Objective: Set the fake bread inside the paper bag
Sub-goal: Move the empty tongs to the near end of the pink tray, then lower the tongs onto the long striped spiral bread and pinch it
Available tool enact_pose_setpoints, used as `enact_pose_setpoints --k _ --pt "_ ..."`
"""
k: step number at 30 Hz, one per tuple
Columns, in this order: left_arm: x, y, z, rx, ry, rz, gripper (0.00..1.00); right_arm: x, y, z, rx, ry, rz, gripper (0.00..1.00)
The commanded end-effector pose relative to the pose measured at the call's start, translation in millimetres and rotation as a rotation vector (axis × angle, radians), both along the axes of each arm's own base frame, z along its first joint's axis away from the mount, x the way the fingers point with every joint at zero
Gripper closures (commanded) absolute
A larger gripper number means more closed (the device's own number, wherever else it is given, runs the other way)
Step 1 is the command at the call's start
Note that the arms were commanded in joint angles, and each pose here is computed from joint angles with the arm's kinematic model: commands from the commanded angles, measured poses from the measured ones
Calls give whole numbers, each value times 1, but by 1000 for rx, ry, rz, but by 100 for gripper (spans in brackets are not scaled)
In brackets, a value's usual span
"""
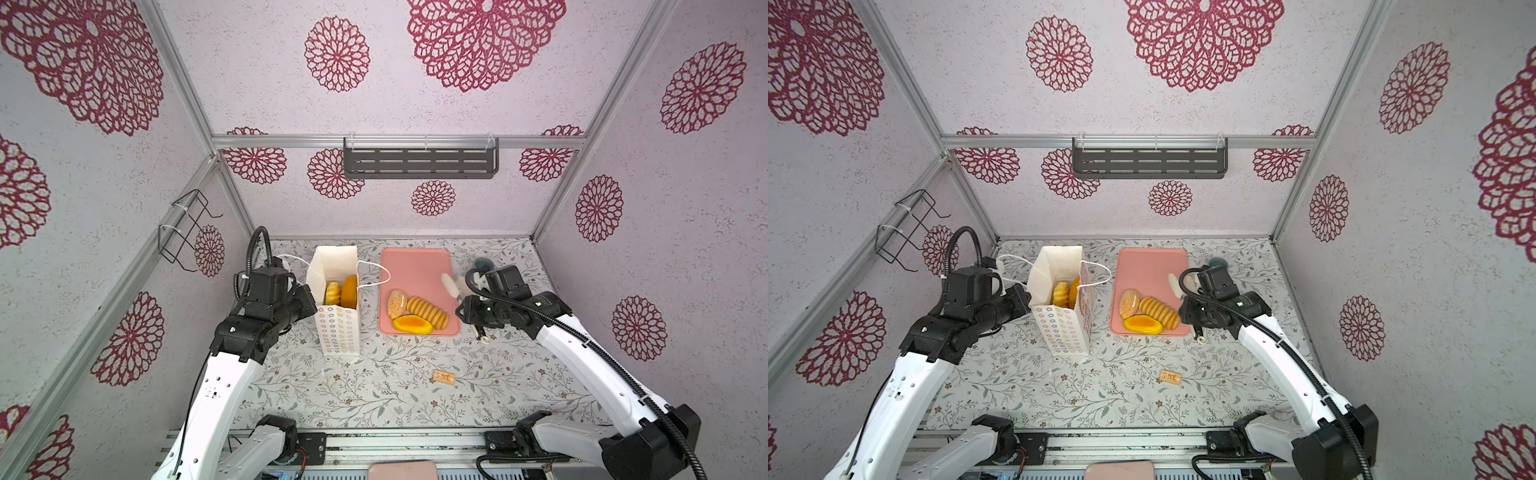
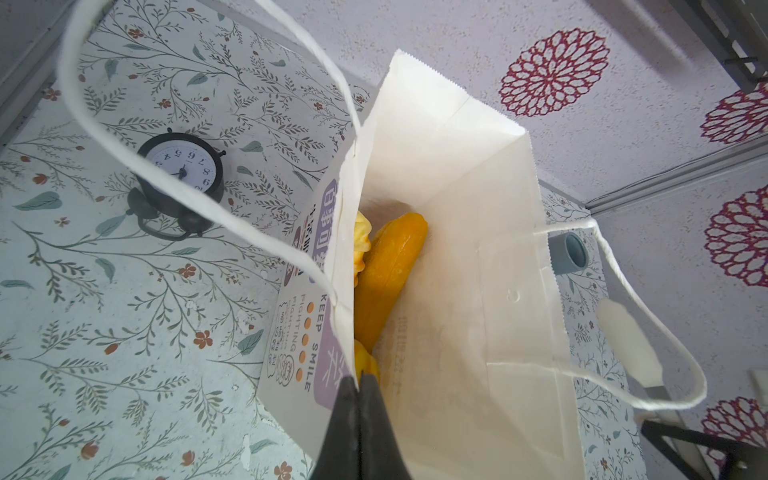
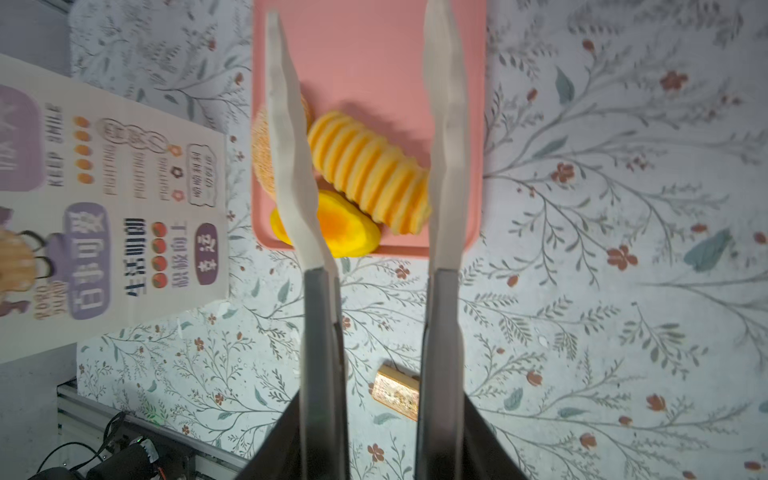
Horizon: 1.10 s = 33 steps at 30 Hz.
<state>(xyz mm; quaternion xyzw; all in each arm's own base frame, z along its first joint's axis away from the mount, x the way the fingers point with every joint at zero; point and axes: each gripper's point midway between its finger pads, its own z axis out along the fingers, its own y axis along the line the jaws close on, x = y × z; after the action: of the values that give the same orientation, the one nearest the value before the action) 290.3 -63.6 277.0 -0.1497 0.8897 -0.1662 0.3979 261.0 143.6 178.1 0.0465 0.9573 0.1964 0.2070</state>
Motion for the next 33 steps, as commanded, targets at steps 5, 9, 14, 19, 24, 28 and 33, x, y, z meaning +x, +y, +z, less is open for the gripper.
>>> enact_pose_setpoints --k 5,9,14,19,24,28,33 --pt "0 -1 1 5 -15 -17 96 -19 4 -14 113 59 -8 52" --pt "1 0 0 3 -15 -14 90 -22 6 -25 130 83 -10 50" --pt "1 0 -2 2 -12 -11 89 -21 11 -39 168 110 -20 49" --pt "0 0 -3 5 -8 -11 89 -19 12 -51 183 130 -28 47" --pt "1 0 -4 5 -4 -11 89 -16 16 -60 215 144 -35 47" --pt "2 -1 -4 1 -6 -10 88 -15 20 -66 243 154 -40 48" --pt "2 1 -5 6 -3 -6 88 -12 22 -75 254 166 -45 49"
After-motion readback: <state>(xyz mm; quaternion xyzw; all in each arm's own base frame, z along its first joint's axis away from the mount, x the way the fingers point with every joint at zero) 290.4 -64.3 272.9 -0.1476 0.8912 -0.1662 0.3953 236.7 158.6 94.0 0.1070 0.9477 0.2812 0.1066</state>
